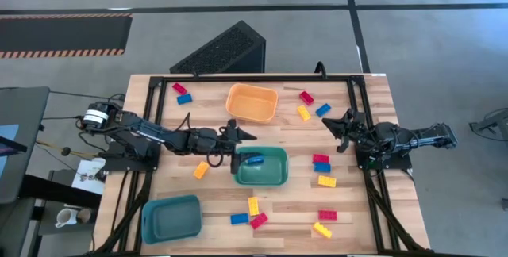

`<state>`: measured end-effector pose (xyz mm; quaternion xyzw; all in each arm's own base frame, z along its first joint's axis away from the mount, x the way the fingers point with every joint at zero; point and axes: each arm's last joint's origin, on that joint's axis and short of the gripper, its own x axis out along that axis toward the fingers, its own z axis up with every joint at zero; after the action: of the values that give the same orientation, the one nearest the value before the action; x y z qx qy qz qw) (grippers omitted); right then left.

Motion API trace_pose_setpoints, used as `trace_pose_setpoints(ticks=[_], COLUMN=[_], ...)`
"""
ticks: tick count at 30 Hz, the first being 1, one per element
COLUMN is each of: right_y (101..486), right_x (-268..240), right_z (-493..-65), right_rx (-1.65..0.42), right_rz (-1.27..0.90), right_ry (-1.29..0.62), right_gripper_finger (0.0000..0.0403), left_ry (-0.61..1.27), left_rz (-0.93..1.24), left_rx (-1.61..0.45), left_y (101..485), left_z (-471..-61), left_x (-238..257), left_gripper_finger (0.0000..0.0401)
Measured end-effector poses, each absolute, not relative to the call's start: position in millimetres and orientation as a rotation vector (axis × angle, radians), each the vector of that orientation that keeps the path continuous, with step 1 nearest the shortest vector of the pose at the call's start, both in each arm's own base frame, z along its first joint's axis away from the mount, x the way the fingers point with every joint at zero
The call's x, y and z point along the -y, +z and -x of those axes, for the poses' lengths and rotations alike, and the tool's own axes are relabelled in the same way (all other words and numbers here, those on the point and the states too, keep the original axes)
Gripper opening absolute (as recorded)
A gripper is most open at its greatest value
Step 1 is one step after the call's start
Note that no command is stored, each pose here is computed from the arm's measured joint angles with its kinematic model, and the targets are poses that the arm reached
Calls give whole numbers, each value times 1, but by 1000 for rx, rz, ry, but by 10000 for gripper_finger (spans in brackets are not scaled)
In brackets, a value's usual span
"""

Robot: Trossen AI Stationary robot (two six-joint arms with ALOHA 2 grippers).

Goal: Sort & place blocks by color
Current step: Put the yellow game piece into the yellow bin

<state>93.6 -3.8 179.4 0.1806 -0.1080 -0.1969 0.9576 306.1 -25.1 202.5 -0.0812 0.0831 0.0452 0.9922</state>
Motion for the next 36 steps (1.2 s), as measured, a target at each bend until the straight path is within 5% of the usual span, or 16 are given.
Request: trace_pose_setpoints(ticks=[25,36], right_y=[174,175], right_x=[4,5], right_z=[-94,-94], right_rx=[183,150], right_rz=[-443,-453], right_ry=[-410,-466], right_gripper_finger=[35,35], left_ry=[113,89], left_rz=[195,185], left_rx=[-139,-64], left_y=[205,234], left_z=[-306,-292], left_x=[24,24], left_gripper_finger=[261,261])
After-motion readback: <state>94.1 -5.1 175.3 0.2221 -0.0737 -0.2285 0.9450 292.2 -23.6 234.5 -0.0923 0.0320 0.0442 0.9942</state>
